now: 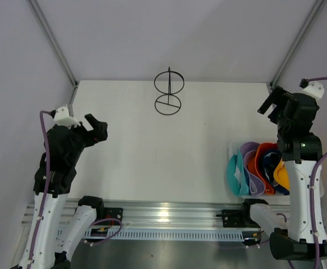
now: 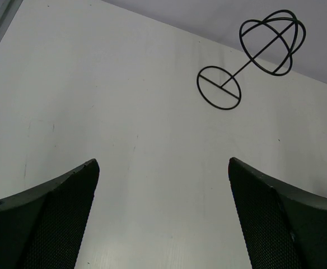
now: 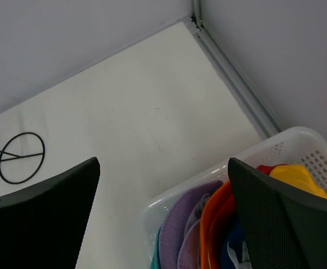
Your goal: Stack the hats
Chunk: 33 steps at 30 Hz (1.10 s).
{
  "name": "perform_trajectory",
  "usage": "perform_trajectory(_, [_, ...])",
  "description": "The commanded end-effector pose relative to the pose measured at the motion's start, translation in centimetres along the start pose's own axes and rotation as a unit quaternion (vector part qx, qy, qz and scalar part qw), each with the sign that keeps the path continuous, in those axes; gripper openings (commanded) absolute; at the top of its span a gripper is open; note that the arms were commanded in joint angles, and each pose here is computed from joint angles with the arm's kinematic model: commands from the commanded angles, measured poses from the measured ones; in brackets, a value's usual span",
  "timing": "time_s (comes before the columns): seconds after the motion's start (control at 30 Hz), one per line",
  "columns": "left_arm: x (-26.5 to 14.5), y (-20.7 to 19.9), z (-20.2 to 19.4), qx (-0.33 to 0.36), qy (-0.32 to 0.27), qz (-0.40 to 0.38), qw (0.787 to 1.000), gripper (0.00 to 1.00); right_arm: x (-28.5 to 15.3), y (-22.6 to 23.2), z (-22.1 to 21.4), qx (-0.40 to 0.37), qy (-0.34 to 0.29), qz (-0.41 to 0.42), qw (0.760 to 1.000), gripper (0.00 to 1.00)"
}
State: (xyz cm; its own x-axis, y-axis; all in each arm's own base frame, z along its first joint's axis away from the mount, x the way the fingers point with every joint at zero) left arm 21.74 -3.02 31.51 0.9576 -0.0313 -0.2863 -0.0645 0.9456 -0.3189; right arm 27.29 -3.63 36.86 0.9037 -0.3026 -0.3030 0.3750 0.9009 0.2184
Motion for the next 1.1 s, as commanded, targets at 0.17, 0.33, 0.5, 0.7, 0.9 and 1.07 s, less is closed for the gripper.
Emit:
perform_trajectory(0.17, [0.2,-0.5,-2.7,0.017,0.024,-0.052,0.998,0.99,-3.2,-5.0,-1.5,0.05,0.035,-0.162,0.985,0.99])
perform_trajectory(0.33, [-0.8,-0.1,-2.1,0.04,-0.002,-0.048,0.998,1.0,-3.9,-7.2,-4.9,0.042,0.081,-0.227,0.97,0.99])
perform_trajectory(0.5, [-1.0,-0.5,-3.0,0.041,-0.005,-0.065,0.997,0.99,-3.9,-8.9,-7.5,0.048,0.084,-0.269,0.958,1.0])
perform_trajectory(0.7, [-0.9,-0.7,-3.4,0.046,0.006,-0.07,0.996,1.0,-3.3,-9.6,-10.1,0.052,0.085,-0.27,0.958,0.97])
perform_trajectory(0.9, [-0.8,-0.3,-3.7,0.046,0.005,-0.061,0.997,0.99,-1.9,-10.3,-9.2,0.005,0.07,-0.289,0.955,0.95])
perform_trajectory(1.07, [-0.4,-0.3,-4.0,0.047,0.013,-0.059,0.997,0.99,-0.7,-11.9,-7.0,0.005,0.044,-0.32,0.946,0.94])
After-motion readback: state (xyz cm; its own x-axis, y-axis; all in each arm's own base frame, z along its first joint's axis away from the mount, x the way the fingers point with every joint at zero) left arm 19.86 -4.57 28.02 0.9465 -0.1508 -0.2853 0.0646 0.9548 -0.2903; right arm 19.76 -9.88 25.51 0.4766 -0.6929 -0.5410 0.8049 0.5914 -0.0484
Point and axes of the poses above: each gripper's point midway between its finger pads, its own x axis out along the fingers, its own y axis along the line the jaws close on, z = x × y, the point moved 3 cm from there along -x, back along the fingers, and after that the axes turned 1 degree about x, right-handed, at the moved point
